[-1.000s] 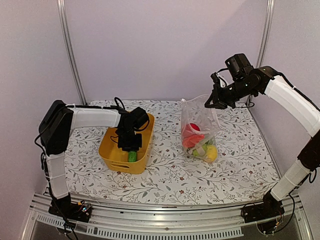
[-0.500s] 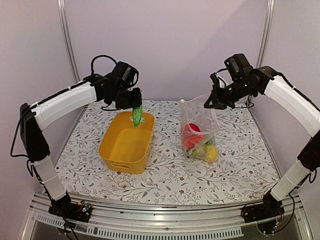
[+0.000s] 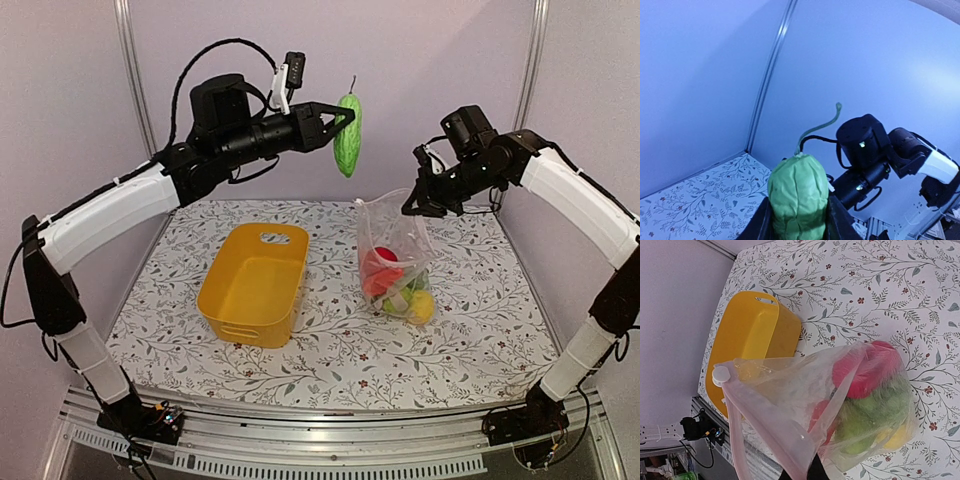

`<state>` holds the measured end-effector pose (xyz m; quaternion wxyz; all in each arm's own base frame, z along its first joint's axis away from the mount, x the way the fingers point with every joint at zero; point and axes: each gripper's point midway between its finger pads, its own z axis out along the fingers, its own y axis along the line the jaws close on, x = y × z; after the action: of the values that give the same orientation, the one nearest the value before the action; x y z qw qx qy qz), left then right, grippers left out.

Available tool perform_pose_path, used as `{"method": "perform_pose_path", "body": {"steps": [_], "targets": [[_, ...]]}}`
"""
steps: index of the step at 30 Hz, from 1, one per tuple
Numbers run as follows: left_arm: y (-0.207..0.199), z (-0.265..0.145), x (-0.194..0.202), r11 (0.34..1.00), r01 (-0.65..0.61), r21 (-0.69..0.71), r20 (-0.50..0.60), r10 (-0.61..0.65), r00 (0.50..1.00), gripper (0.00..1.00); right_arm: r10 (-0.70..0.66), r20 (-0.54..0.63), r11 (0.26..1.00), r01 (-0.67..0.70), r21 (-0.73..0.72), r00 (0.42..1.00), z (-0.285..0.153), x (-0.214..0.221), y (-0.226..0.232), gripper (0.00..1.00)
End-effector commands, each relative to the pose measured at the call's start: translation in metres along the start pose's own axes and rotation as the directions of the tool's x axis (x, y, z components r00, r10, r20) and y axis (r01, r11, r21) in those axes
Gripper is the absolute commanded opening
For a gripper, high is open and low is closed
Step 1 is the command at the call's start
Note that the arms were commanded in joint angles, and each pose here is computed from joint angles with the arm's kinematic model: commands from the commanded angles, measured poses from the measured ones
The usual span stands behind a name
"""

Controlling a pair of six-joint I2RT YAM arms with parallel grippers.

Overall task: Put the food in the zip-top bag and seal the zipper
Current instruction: Place the fake vegetable in the zipper food storage bag.

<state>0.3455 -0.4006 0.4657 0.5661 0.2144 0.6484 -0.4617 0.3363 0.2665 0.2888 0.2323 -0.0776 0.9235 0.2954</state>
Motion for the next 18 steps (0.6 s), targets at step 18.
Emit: {"method": "perform_pose_path", "body": {"steps": [18], "targets": [[-0.041,0.059,0.108,0.96,-0.054,0.275,-0.142,0.096,0.985,0.46,0.002,0.017,0.998,-0.001,-0.067,1.0,-0.027,-0.006,0.026,0.0]]}}
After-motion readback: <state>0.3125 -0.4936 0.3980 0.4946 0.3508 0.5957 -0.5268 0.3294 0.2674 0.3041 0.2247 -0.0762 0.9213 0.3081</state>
